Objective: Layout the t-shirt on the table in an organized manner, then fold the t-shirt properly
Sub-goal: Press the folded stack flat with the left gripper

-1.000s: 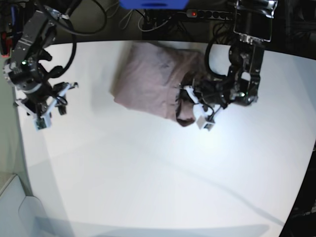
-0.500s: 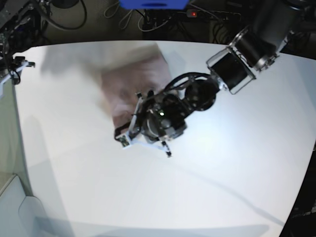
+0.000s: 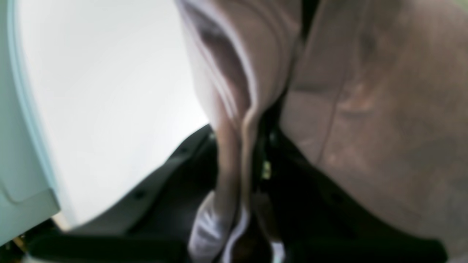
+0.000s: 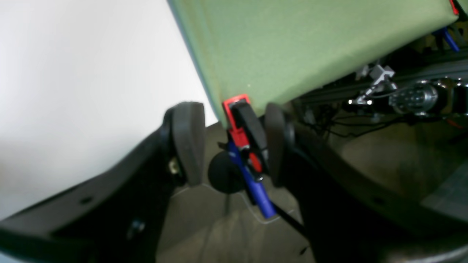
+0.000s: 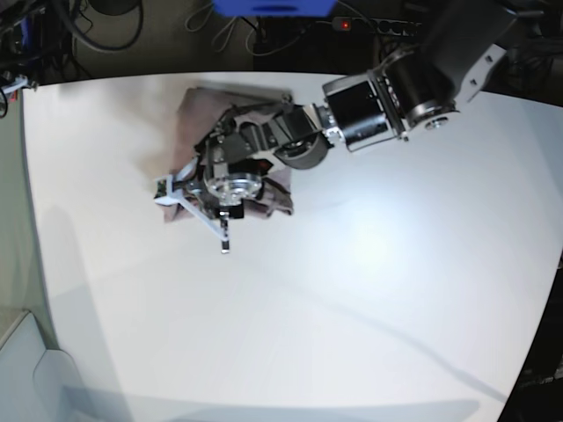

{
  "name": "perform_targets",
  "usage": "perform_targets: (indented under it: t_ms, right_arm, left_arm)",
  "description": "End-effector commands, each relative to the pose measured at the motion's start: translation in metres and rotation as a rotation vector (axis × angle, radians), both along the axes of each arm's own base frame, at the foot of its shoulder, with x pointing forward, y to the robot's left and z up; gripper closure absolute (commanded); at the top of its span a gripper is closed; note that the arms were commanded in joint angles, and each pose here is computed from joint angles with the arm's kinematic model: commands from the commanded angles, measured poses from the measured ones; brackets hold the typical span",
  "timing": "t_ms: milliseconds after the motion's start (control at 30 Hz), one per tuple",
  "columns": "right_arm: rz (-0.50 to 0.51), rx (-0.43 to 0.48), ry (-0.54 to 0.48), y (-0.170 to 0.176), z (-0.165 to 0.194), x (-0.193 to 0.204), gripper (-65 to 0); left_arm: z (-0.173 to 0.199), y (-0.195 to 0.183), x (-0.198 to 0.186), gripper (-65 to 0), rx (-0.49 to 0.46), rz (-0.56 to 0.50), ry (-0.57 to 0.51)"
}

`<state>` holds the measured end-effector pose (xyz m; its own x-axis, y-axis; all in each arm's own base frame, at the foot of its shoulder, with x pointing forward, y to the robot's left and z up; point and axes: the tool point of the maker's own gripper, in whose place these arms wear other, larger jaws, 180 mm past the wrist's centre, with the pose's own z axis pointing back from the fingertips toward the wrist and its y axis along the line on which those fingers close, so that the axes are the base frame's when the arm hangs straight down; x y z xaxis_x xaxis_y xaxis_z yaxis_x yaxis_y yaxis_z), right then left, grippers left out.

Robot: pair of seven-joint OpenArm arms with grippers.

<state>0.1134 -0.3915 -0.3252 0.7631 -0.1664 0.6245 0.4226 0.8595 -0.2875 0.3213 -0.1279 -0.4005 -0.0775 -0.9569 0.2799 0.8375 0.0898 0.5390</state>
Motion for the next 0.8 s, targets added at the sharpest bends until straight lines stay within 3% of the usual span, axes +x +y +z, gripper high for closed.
perform_targets:
  t_ms: [0, 133, 333, 633, 700, 767]
  right_arm:
    - [0.006, -0.029, -0.016, -0.003, 0.009, 0.000, -27.3]
    - [0.003, -0.028, -0.016, -0.003, 0.009, -0.001, -27.3]
    - [0.001, -0.028, -0.014, -0.003, 0.009, -0.002, -27.3]
    - [0.005, -0.027, 0.004, -0.003, 0.006, -0.007, -27.3]
    - [0.005, -0.027, 0.004, -0.003, 0.006, -0.007, -27.3]
    - [0.004, -0.027, 0.004, -0.003, 0.006, -0.007, -27.3]
  left_arm:
    - [0.020, -0.008, 0.015, -0.2, -0.021, -0.005, -0.066]
    - [0.019, -0.001, 0.020, -0.2, 0.004, 0.005, -0.088]
    - [0.023, 0.007, 0.030, -0.2, -0.035, 0.073, -0.069]
    - [0.019, 0.009, 0.028, -1.4, -0.027, 0.078, -0.065]
    - [0.019, 0.009, 0.028, -7.3, -0.026, 0.079, -0.064]
    - [0.020, 0.009, 0.028, -20.8, -0.029, 0.082, -0.066]
